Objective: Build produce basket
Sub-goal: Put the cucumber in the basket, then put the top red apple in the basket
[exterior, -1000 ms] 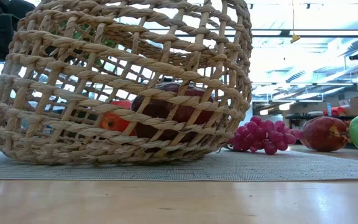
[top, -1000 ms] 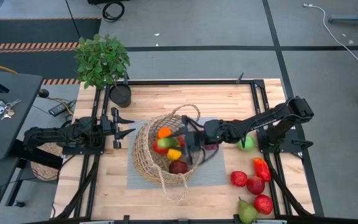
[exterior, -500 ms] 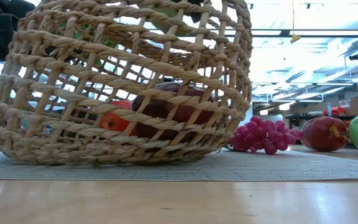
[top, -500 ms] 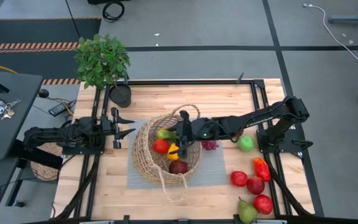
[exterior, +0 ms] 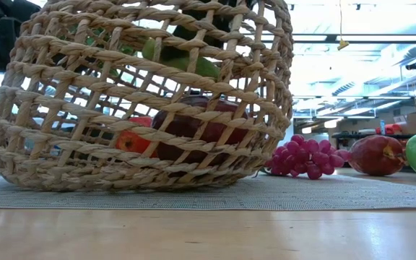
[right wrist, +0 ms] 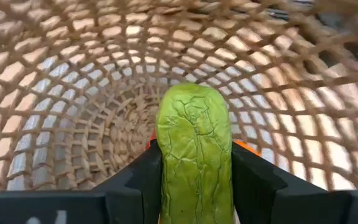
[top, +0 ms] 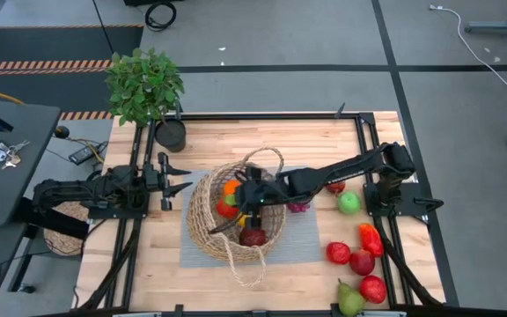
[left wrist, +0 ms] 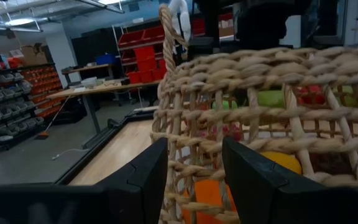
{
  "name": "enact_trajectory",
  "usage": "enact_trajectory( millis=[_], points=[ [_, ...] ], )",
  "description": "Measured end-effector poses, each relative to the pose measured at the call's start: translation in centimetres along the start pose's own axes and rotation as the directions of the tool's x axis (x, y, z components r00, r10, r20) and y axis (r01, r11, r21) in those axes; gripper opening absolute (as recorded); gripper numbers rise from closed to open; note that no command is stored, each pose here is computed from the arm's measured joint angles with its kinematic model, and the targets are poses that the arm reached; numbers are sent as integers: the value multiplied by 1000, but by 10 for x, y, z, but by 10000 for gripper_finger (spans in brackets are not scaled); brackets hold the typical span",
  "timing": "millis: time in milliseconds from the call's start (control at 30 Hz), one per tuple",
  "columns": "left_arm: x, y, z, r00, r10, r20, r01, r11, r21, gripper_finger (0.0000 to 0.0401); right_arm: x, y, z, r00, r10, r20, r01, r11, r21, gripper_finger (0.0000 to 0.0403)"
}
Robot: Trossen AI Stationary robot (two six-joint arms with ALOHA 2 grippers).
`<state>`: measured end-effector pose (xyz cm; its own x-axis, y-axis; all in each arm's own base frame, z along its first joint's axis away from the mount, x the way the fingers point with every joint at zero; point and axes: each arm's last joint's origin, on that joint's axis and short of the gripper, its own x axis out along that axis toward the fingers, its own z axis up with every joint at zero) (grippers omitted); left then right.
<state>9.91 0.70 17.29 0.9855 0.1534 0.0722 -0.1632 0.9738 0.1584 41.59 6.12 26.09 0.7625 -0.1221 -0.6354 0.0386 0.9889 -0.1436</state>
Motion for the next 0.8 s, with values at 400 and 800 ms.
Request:
enact_trajectory(
  millis=[400,800],
  points=[
    [0,0,0,1000,-1,-4,1,1000,1,160,-10,-14,-3,998,-14,-66,13,1000,-8,246],
    [0,0,0,1000,0,-4,0,1000,1,160,-124,-2,13,998,66,14,-67,998,23,296]
  ],
)
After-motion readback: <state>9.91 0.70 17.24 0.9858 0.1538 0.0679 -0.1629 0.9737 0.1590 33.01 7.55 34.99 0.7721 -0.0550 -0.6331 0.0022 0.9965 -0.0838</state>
